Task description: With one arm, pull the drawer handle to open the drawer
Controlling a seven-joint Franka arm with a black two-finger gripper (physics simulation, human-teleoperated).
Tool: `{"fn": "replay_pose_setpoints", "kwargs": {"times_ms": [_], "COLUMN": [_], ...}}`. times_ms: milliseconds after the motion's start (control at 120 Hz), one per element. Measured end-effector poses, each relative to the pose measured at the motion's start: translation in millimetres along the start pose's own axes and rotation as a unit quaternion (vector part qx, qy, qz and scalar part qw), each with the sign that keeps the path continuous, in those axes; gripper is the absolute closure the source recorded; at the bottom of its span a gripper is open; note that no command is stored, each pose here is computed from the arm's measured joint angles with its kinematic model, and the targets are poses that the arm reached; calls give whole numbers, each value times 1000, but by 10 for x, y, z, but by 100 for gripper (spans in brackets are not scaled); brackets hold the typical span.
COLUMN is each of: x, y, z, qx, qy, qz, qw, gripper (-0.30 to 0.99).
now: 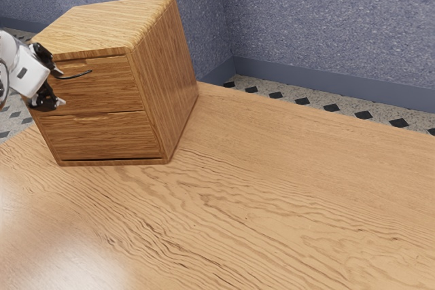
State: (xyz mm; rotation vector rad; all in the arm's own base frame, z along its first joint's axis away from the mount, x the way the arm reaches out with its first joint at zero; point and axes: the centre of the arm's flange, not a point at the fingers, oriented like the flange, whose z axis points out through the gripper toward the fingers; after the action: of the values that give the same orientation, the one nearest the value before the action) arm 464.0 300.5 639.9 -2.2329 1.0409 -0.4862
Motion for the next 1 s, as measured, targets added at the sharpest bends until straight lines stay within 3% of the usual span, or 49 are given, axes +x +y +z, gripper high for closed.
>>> {"fn": "replay_pose_setpoints", "kwargs": {"times_ms": [183,425,617,900,1000], "x": [-6,90,87,35,25], "y": [-6,-11,15,84,106], "z": [108,202,275,108,-16], "qx": [6,6,1,6,12], "qy": [2,10,10,4,3], "qz": [-6,-5,-8,-13,-14], "qw": [1000,1000,1000,1000,1000], "gripper": [18,24,20,34,30]}}
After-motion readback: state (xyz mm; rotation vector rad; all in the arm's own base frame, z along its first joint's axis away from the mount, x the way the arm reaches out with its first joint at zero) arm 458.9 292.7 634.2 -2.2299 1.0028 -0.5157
